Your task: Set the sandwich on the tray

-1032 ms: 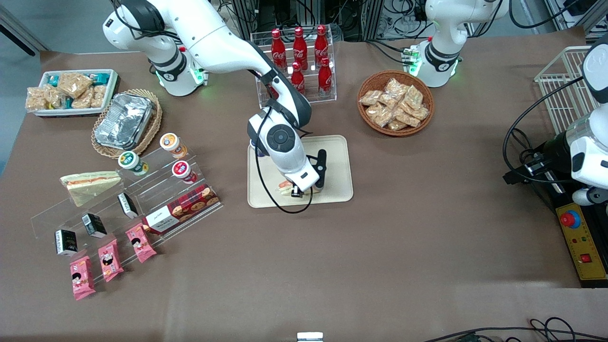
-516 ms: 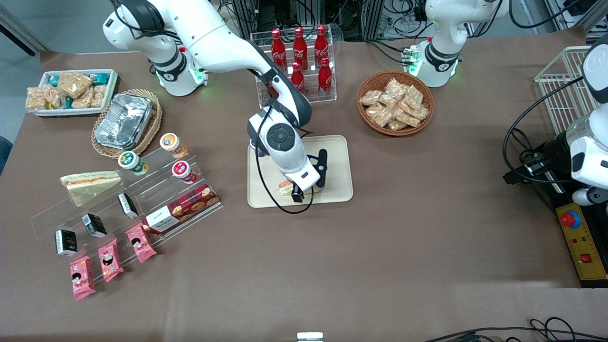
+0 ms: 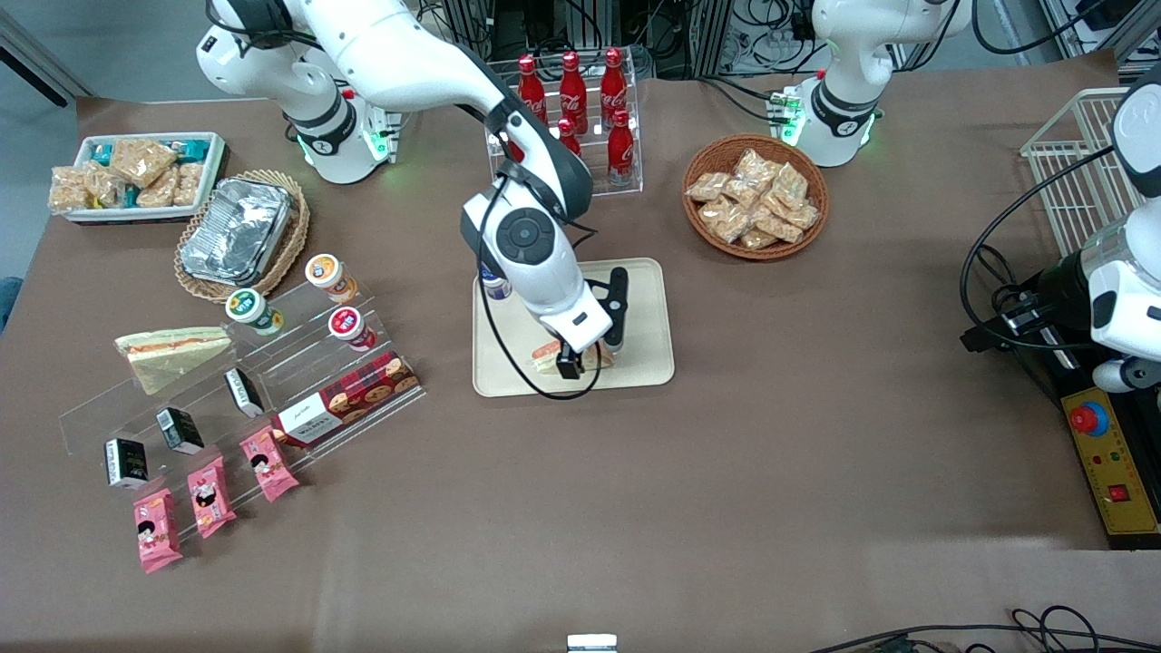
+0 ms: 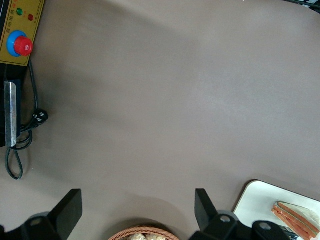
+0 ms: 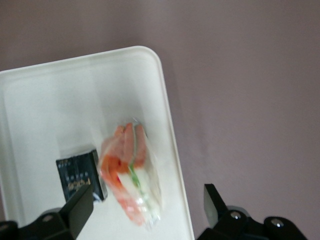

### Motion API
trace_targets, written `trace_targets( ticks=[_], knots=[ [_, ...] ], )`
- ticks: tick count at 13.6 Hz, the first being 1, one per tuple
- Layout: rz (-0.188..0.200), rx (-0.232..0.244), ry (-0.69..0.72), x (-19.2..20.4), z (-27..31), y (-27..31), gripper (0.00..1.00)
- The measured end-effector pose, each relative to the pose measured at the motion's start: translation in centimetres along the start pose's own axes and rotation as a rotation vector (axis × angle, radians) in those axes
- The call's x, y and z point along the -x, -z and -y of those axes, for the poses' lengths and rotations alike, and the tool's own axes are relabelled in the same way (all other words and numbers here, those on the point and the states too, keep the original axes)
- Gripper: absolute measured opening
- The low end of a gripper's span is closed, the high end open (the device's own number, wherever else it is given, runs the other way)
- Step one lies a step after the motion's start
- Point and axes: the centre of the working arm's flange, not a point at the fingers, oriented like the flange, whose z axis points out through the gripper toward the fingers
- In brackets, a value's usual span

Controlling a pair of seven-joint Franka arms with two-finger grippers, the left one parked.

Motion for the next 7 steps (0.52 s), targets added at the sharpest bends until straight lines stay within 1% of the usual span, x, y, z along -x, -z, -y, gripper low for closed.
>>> trace_targets(
  ticks=[3,7],
  knots=[
    [-0.014,0.009,-0.061,2.6,-3.0,4.0,0.99],
    [0.021,-0.037,-0.184,9.3,-8.2,7.3,0.99]
  ],
)
